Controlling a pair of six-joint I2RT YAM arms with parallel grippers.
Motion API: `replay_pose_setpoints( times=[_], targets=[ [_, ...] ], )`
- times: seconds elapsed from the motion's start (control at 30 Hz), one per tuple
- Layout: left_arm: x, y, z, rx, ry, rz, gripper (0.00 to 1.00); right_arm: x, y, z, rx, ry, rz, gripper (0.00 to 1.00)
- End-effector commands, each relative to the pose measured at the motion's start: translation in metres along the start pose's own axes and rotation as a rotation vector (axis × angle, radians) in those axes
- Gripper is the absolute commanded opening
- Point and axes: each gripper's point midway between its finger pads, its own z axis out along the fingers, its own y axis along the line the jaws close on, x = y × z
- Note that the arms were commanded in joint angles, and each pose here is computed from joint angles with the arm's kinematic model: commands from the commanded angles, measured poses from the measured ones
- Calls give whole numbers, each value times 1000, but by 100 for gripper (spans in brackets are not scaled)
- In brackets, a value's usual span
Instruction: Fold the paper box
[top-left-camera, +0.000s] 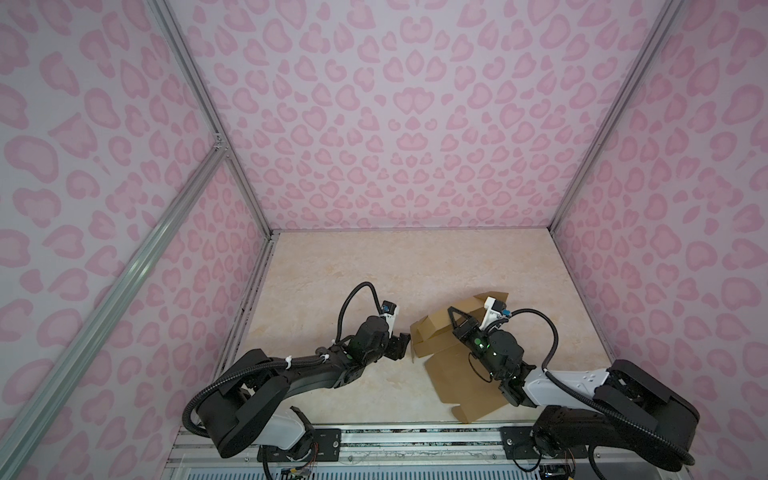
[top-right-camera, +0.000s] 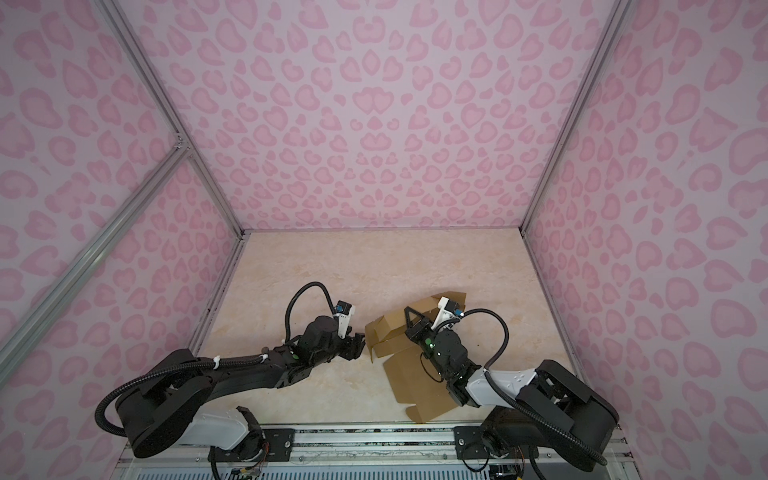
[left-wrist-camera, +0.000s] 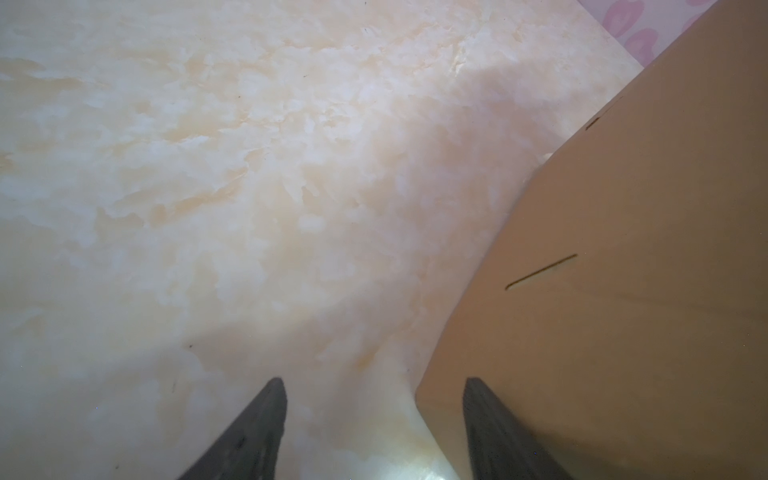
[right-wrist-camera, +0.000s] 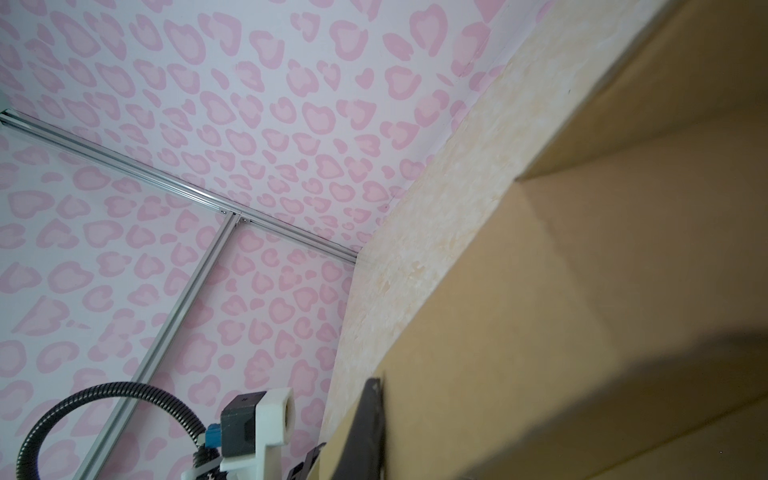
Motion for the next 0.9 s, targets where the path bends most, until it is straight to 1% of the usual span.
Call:
replay_pose_setpoints(
  times=[0.0,0.07,0.3,0.67,0.87],
  targets=[
    [-15,-20,-5,87,-67,34,70,4,-8,-2,20,12,-14,7],
    [-11,-26,-6,116,-66,44,70,3,-9,-2,22,10,-13,7],
    [4,-29,-7,141,-59,43,69,4,-8,-2,11,9,-6,7],
    [-15,-41,-16,150,-119,88,69,6,-7,-12,-33,11,9,7],
    [-13,-54,-17,172,-123,110,69,8,-9,-19,-57,13,20,7]
  ],
)
